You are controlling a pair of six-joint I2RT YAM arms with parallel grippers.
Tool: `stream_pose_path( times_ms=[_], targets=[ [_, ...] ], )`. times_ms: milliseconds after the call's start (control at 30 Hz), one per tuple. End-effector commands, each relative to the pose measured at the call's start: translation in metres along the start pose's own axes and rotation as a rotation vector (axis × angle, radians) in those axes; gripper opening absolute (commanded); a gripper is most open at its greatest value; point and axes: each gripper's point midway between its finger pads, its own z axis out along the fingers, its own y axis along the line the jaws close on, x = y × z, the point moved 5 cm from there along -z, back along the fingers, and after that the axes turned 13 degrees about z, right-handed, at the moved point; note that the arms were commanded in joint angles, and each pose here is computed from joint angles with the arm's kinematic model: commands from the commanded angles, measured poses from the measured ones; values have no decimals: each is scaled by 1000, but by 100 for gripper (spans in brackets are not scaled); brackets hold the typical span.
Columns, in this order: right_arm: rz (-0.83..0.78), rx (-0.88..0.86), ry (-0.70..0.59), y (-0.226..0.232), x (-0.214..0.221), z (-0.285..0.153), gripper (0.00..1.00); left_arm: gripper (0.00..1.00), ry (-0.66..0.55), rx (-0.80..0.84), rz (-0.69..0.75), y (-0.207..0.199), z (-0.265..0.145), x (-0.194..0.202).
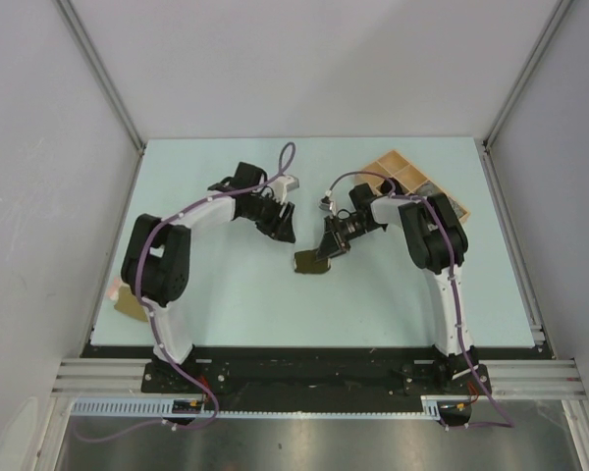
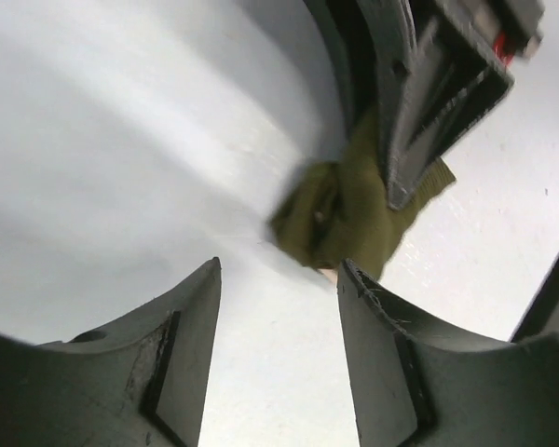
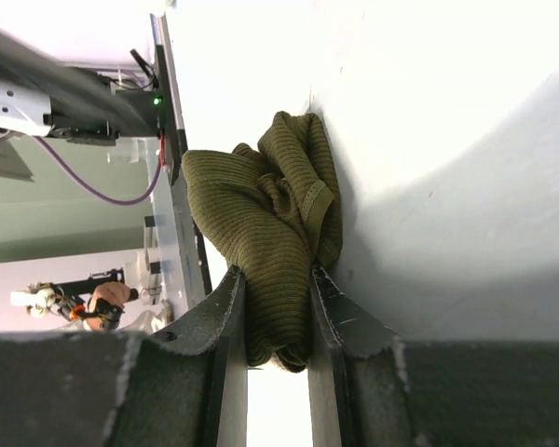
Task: Roll the underwear
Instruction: Place the underwear in the storage box.
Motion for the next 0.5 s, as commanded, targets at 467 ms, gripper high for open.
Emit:
stream_pose_path(
  times_ms=[467],
  targets=[
    [-136,135,-208,48,-11,-73,0,77,-544,-92,-146,24,-48,-82]
  ],
)
